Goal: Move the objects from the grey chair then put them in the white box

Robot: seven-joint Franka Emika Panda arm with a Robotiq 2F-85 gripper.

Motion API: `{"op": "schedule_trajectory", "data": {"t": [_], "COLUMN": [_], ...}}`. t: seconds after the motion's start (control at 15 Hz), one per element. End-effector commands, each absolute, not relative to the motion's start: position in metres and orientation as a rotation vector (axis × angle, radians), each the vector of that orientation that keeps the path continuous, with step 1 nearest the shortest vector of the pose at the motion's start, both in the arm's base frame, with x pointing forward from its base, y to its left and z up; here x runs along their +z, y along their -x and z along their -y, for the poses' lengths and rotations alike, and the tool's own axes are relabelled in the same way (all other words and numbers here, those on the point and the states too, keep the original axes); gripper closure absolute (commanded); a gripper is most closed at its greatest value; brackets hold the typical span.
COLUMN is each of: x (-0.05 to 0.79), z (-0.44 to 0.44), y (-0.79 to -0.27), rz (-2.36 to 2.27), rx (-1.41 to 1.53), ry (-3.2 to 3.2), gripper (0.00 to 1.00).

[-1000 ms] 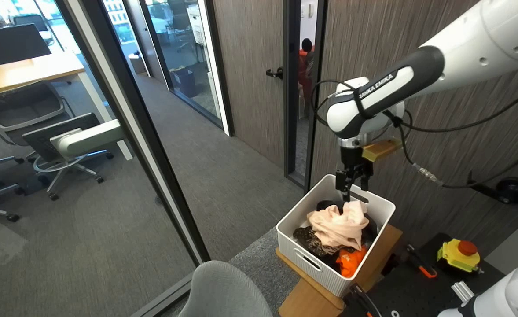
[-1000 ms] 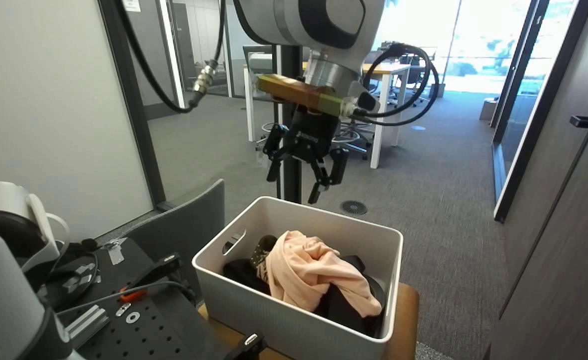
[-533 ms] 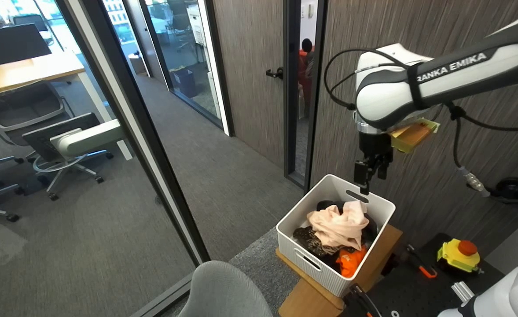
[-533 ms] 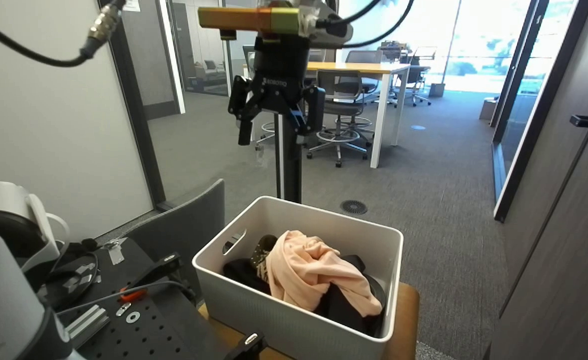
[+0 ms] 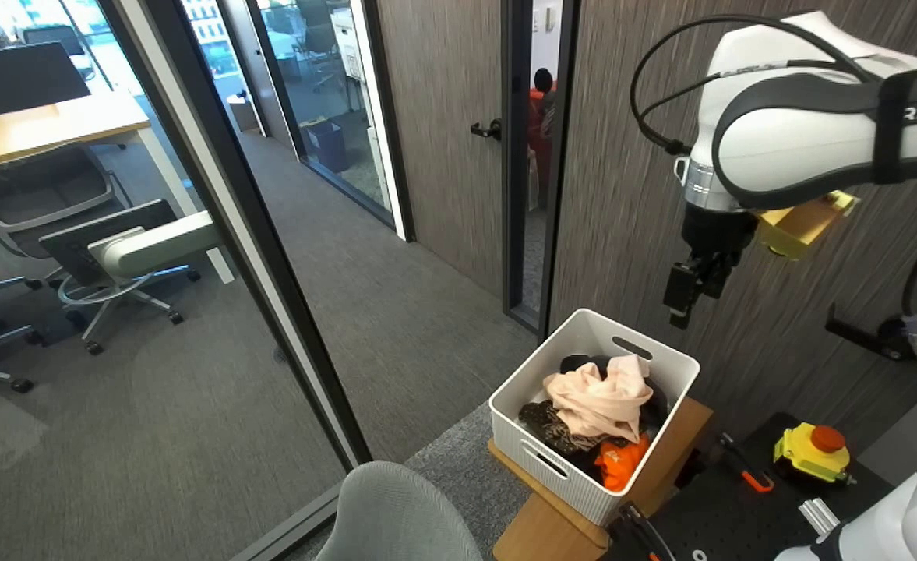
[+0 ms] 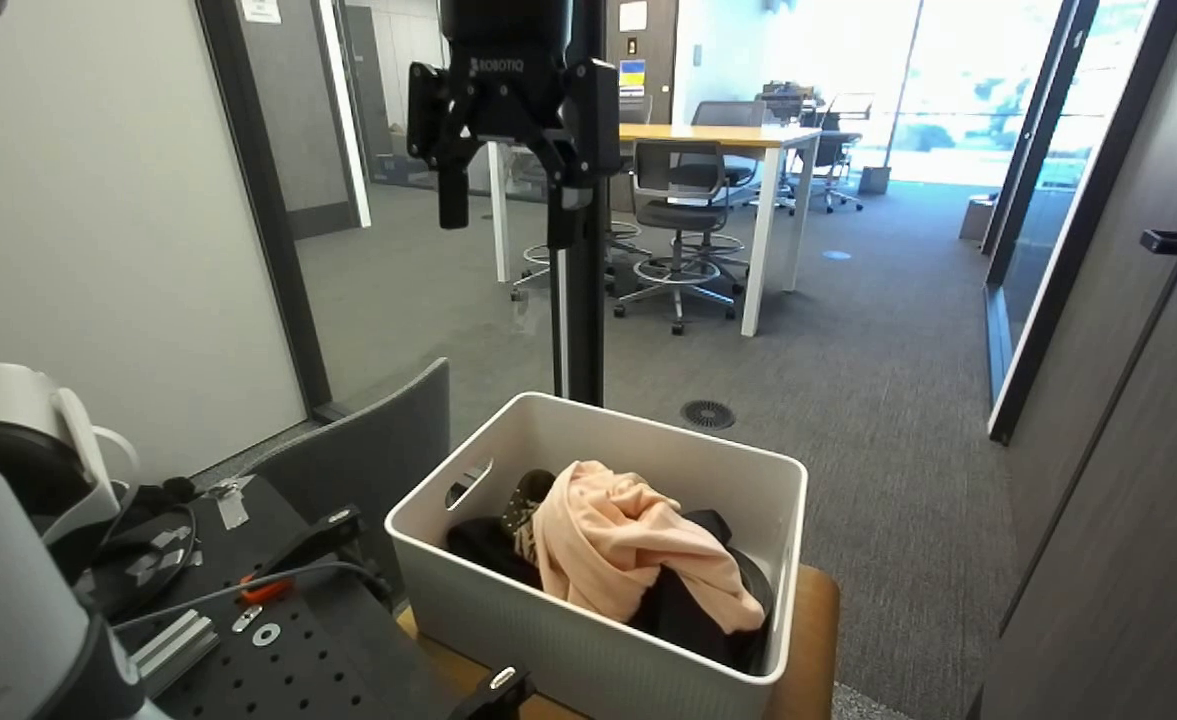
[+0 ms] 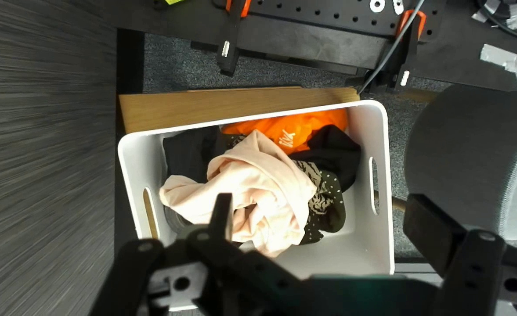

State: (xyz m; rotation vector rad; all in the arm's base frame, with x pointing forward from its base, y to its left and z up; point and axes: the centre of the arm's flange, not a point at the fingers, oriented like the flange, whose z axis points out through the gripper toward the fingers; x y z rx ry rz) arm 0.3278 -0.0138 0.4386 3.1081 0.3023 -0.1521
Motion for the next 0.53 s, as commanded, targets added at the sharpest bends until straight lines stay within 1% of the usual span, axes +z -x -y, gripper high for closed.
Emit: {"op": "schedule_trajectory", "data": {"t": [0.0, 0.47], "x": [0.4516, 0.4443], "z": [0.0229, 0.0295], "y": [-0.3187, -0.3228], "rz": [-0.297, -0.259], "rx": [-0.111, -0.135], "ry": [-3.14, -3.148], "gripper": [0.0, 0.0]}}
